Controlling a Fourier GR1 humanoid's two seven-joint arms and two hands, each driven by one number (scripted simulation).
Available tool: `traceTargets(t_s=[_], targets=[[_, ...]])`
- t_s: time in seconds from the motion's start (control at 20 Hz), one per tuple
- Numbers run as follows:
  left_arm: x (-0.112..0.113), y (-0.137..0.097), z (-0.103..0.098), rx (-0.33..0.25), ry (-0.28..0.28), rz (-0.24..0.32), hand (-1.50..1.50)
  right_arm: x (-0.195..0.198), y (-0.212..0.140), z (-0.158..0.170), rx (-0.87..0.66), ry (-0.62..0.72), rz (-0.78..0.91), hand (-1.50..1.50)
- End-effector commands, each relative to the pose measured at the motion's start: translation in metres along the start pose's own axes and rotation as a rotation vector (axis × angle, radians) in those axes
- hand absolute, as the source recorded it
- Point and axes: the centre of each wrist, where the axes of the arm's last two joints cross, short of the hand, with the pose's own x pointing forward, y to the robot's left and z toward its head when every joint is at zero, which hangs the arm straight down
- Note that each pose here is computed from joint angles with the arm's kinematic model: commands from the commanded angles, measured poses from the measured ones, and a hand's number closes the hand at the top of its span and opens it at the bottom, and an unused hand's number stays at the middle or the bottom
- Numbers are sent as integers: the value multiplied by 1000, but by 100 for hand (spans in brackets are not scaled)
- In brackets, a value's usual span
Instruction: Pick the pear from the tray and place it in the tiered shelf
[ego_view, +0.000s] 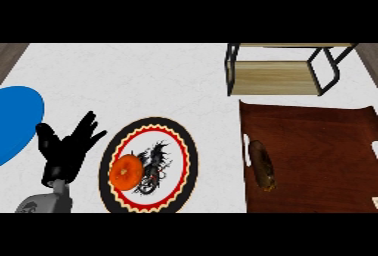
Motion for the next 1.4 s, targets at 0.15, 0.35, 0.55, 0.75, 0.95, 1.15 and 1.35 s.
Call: traceTargets(t_s=[0.15,0.35,0.55,0.75,0.95,1.15,1.35], targets=[[-9,13,-8,13,66,-2,0,-17,4,-7,10,-31,-6,150],[-15,23,2,14,66,-12,0,-3,23,-7,29,-41,78,150],[-25,-3,6,-15,72,-11,0,-24,0,-8,-62,55,-156,150],[-11,8,0,-11,63,-11,0,-20,5,-11,-110,95,-260,-150],[-2,3,-1,-2,70,-8,0,-14,-16,-11,-115,80,-442,-150],[-23,7,-1,26,85,5,0,-10,-30,-11,-139,86,-584,-150],[-18,-3,9,-9,69,14,0,-23,-36,-9,-253,135,-692,-150]])
